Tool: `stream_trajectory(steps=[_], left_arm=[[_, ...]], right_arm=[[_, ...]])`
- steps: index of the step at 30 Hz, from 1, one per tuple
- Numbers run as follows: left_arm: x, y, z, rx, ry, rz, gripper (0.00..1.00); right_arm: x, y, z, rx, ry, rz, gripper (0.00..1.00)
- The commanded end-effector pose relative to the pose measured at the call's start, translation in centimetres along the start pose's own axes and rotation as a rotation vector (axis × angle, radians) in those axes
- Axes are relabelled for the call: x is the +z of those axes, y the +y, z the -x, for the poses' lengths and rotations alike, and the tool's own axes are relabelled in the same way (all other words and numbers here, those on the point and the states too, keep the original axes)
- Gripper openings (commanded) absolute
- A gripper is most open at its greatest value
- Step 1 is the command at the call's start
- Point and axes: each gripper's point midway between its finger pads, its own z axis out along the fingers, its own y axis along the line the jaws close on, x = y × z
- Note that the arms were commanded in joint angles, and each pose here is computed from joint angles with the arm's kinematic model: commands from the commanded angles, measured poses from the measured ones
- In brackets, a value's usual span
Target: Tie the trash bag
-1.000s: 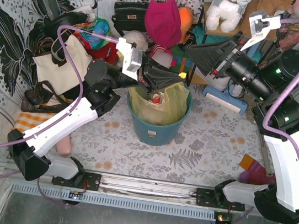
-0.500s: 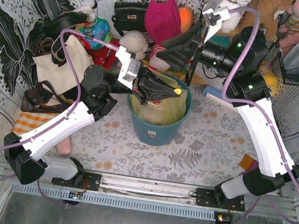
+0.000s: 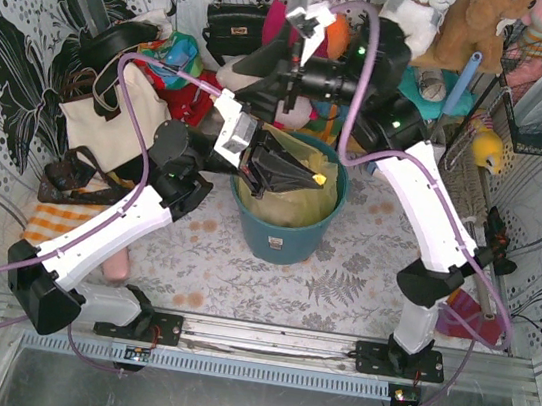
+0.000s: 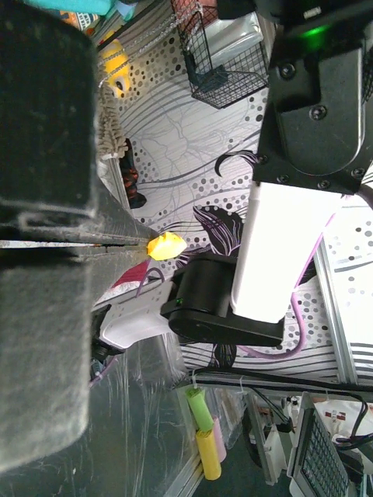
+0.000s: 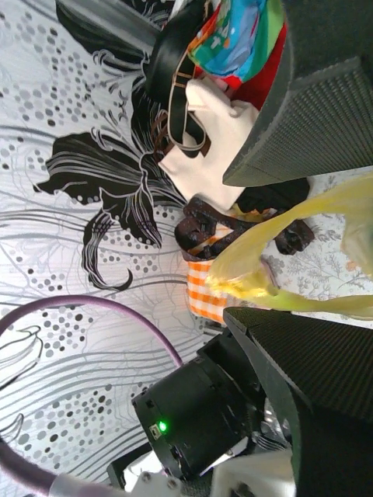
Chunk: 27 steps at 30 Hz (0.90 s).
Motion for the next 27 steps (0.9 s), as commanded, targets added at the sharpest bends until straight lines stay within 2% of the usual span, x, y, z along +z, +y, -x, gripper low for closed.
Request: stream_trajectory(steps=[1, 3, 11, 12, 14, 16, 27], left_arm=[[-0.2, -1.4, 1.2, 0.039, -0.026, -0.033, 0.0], [-0.3, -1.5, 1.3, 0.041, -0.027, -0.031, 0.0], [-0.3, -1.5, 1.2, 0.043, -0.027, -0.03, 0.0], [-0.3, -1.5, 1.2, 0.043, -0.027, -0.03, 0.0], [-0.2, -1.4, 1.1, 0.041, -0.025, -0.031, 0.0], [-0.2, -1.4, 1.2, 0.044, -0.026, -0.033, 0.0], [0.0, -1.2, 1.3, 0.041, -0.03, -0.044, 0.0]], right_arm=[[1.7, 1.0, -0.8, -0.056, 0.038, 0.025, 0.64], [2.1, 1.1, -0.9, -0.058, 0.035, 0.022, 0.62], [2.2, 0.9, -1.0, -0.065, 0.037, -0.005, 0.41], [2.2, 1.0, -1.0, -0.065, 0.038, -0.004, 0.41], [1.9, 1.3, -0.9, -0.068, 0.04, 0.0, 0.49], [1.7, 1.5, -0.8, -0.069, 0.046, 0.001, 0.52], [0.9, 2.7, -0.3, -0.087, 0.048, 0.029, 0.51]])
